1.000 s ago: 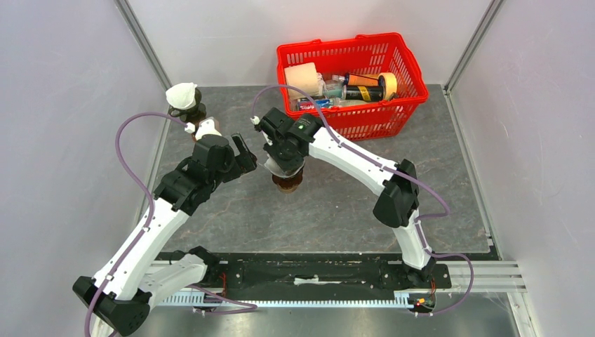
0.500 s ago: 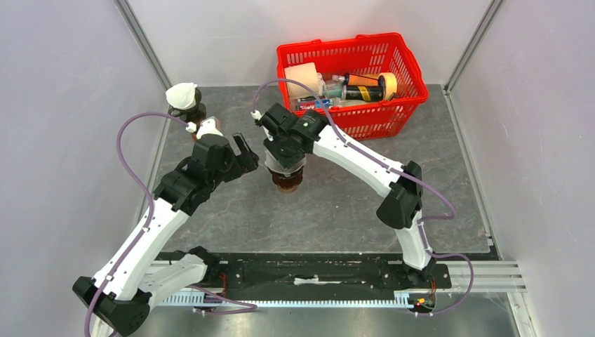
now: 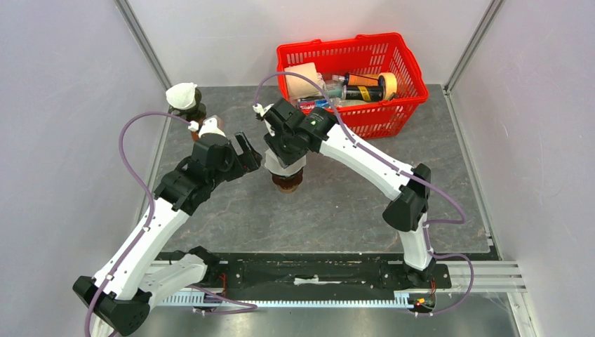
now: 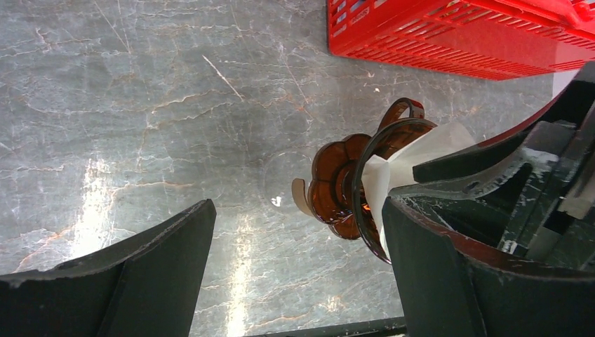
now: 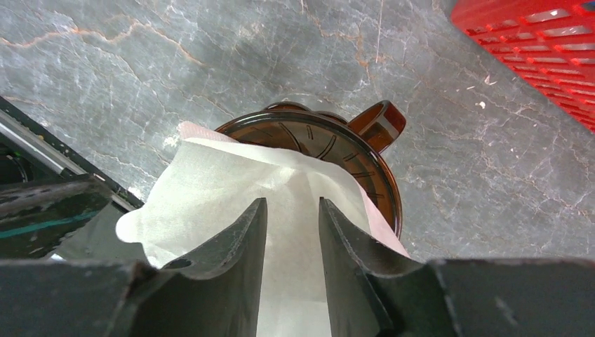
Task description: Place the coffee filter in the dripper
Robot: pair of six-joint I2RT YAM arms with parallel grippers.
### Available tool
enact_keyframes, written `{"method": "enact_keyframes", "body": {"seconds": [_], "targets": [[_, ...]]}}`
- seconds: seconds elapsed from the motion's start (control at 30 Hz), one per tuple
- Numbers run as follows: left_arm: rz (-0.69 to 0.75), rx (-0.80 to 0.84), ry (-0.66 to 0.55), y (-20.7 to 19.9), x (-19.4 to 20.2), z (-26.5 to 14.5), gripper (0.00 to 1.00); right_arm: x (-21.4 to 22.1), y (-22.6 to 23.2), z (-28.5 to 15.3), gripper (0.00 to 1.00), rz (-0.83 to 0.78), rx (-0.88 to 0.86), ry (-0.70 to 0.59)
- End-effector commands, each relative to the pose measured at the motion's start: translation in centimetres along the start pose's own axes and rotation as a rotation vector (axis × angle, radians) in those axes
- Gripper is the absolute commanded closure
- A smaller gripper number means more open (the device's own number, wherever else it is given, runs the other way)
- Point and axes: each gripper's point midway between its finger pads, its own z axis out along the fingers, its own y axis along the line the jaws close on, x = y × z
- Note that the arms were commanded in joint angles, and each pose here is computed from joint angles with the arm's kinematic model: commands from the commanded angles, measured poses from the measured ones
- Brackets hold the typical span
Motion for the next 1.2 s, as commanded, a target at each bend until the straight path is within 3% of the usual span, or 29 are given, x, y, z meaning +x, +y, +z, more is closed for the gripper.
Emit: {"method": "enact_keyframes", "body": {"seconds": [0.0,0.2,0.27,0.4,0.53,0.8,1.0,1.17], "targets": [[-0.005,0.057,-0.052,-1.5,-1.8,-0.5,0.05,-3.6,-0.3,-4.7,0.58,0.018,-0.008,-0.179],[-0.004,0.06,-0.065,-1.4,-2.0,-0.8,0.05,-5.5,-1.3,-8.8,0.44,0.031,0.013,-0.322],[-0.003,0.059,-0.073,-1.3,-2.1,-1.0,0.05,-5.9,-2.7,-10.4,0.34,0.072,0.051,-0.378],[0.008,0.012,-0.108,-0.1,-2.7,-1.8,0.05,-5.3,-7.8,-13.2,0.03,0.242,0.148,-0.483],[-0.006,-0.12,-0.181,2.9,-3.6,-2.9,0.05,-1.0,-14.6,-15.2,0.03,0.422,0.336,-0.527],[-0.037,-0.29,-0.25,6.9,-3.5,-3.5,0.04,14.0,-26.3,-17.7,0.03,0.889,0.687,-0.534],[-0.092,-0.271,-0.315,7.7,-3.1,-2.2,0.05,21.5,-28.3,-16.9,0.03,1.01,0.897,-0.545],[-0.115,-0.37,-0.378,10.4,-2.5,-1.7,0.04,26.4,-29.1,-15.0,0.03,1.074,1.053,-0.518]]}}
